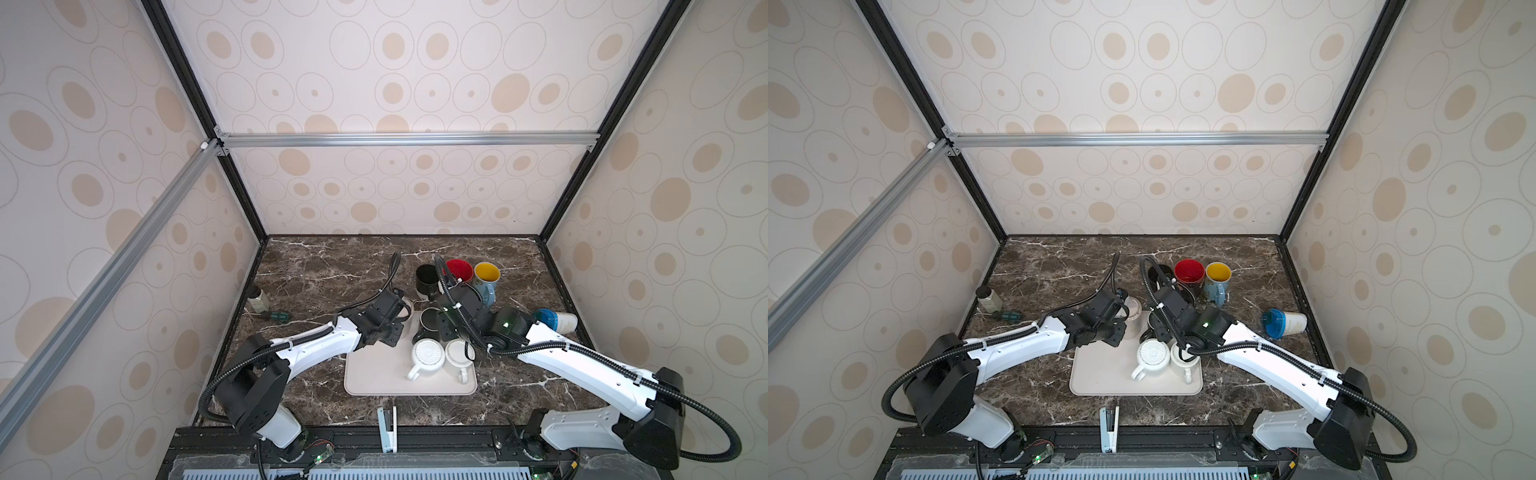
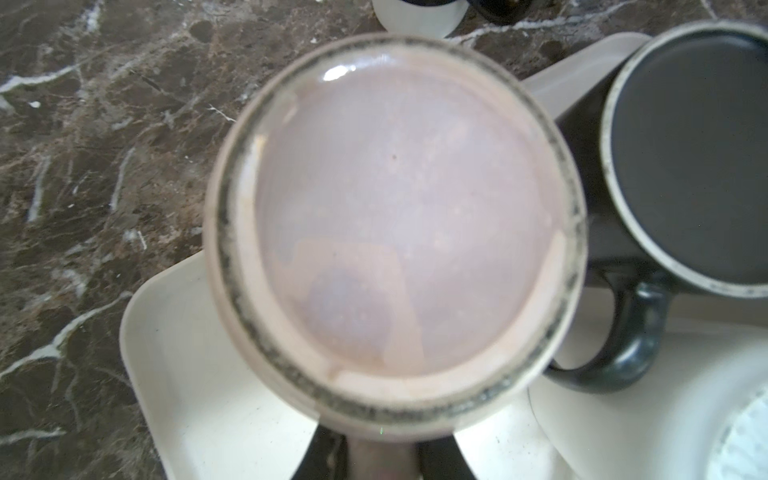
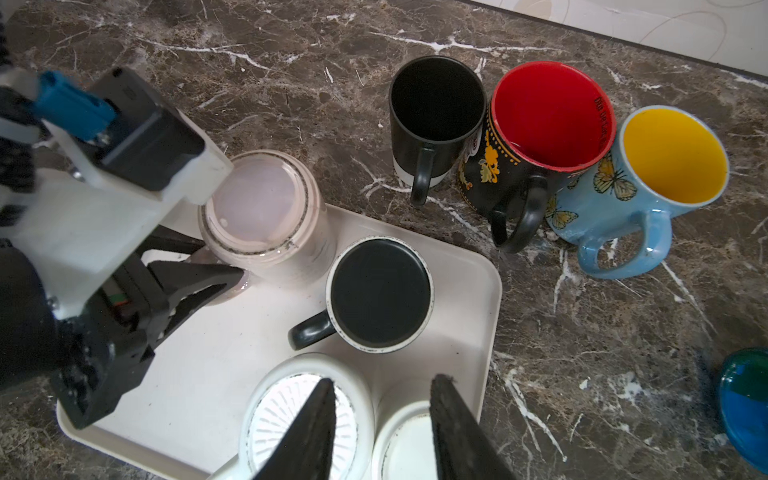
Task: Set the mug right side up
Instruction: 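Close the left gripper on the pink mug's base, then lift and tilt the pink mug with the left gripper while right gripper approaches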
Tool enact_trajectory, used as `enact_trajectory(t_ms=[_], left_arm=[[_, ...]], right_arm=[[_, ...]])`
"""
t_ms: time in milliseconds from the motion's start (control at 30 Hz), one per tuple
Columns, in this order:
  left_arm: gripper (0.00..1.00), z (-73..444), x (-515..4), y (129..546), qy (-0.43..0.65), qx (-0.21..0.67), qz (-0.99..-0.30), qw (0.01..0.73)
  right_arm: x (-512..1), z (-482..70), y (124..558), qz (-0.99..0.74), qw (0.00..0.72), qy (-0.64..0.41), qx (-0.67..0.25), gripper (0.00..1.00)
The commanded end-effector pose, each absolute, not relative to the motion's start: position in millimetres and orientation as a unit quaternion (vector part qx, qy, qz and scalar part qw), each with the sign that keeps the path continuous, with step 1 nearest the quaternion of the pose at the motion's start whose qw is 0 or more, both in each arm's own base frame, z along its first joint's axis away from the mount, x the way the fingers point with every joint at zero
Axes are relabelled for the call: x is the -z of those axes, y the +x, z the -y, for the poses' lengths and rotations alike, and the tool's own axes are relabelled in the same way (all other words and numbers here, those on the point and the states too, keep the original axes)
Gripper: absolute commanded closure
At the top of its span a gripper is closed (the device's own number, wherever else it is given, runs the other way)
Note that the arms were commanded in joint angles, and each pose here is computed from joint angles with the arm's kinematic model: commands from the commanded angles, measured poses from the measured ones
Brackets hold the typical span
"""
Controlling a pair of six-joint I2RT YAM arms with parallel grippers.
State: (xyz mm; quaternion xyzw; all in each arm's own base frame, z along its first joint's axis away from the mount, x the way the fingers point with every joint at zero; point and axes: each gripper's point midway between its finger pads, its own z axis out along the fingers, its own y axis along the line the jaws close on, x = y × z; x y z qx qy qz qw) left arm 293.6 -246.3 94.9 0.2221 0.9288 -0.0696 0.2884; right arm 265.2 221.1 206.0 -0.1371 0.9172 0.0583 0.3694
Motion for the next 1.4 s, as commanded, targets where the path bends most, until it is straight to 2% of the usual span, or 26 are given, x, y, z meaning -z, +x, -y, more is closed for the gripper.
enact_trajectory(t_ms=[0,433,600,700,900,1100,1367], left_arm=[[1.0,245.0,-135.7,309.0,0.21,0.071,-0.909,0.353],[1.0,239.8,-154.6,306.7,0.203,0.099,-0.898,0.378],[1.0,231.1,-176.4,311.0,0.188,0.118,-0.888,0.402],[1.0,224.5,-194.6,313.1,0.172,0.137,-0.88,0.422],[1.0,224.1,-247.0,312.1,0.137,0.22,-0.843,0.471],[1.0,234.1,-314.6,302.2,0.115,0.333,-0.777,0.522],[1.0,233.7,-372.7,279.8,0.093,0.442,-0.703,0.549]], right_arm=[[-205.1,-224.7,263.0,-0.918,0.366,-0.133,-0.074,0.6],[-200.8,-242.9,260.6,-0.913,0.364,-0.126,-0.133,0.61],[-204.7,-259.2,256.8,-0.902,0.366,-0.133,-0.184,0.52],[-212.3,-266.7,254.1,-0.887,0.381,-0.143,-0.217,0.5],[-229.8,-273.4,249.5,-0.869,0.395,-0.137,-0.266,0.49],[-248.8,-290.2,244.7,-0.836,0.406,-0.133,-0.344,0.49],[-285.4,-310.6,234.3,-0.737,0.399,-0.122,-0.532,0.48]])
